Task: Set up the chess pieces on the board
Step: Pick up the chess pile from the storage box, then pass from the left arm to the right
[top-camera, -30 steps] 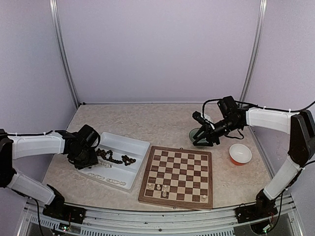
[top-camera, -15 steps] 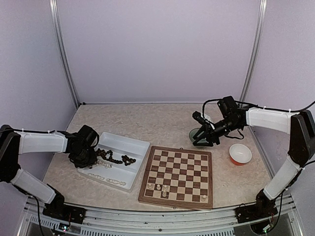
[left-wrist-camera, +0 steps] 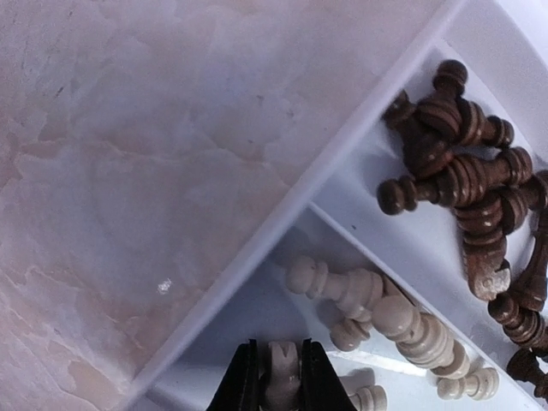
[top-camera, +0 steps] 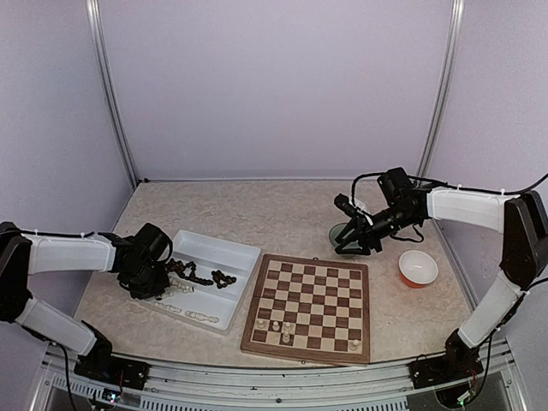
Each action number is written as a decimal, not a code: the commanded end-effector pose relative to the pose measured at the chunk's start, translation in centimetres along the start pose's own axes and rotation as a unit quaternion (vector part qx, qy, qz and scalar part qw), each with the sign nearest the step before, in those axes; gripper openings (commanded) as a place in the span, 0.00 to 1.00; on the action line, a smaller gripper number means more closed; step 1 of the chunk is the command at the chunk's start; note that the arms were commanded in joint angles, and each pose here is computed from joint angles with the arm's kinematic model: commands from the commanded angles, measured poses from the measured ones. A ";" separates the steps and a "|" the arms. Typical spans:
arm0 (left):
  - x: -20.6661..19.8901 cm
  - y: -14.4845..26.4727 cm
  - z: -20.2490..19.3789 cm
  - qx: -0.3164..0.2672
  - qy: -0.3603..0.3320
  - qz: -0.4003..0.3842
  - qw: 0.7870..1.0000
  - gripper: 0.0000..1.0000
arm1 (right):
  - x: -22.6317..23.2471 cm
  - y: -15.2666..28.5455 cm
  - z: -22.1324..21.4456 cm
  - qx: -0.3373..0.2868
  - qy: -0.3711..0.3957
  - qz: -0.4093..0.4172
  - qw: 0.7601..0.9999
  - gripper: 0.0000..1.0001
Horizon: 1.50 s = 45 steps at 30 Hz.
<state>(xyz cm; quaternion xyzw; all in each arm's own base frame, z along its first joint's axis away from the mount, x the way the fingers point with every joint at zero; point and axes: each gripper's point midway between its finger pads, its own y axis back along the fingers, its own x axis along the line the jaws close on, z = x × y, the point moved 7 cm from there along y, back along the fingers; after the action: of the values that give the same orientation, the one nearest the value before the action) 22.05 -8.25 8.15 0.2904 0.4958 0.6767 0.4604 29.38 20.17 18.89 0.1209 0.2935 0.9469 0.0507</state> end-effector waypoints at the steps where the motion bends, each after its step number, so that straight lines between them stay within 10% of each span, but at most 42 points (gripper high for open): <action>1: -0.9 0.5 -1.5 0.029 -0.028 -0.008 0.999 0.09 | 0.2 -0.1 0.7 -0.004 0.006 0.010 1.000 0.43; 14: -7.8 10.4 -0.1 -0.141 -0.093 -0.137 0.976 0.00 | 0.8 -0.1 1.3 -0.007 0.015 0.014 1.000 0.43; 26: -14.8 15.9 -1.4 -0.180 -0.151 -0.357 0.904 0.00 | 3.0 -1.9 5.8 -0.055 -0.007 0.133 0.990 0.46; 45: -21.8 23.2 -2.9 -0.212 -0.207 -0.501 0.813 0.00 | 6.4 -9.0 10.0 -0.057 -0.177 0.454 0.872 0.51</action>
<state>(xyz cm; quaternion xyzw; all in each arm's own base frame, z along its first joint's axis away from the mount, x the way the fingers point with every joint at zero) 20.70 -30.04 28.78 0.0560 0.3237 0.3925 0.8591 27.19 33.64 21.13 0.3839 0.1535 0.8757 -0.2493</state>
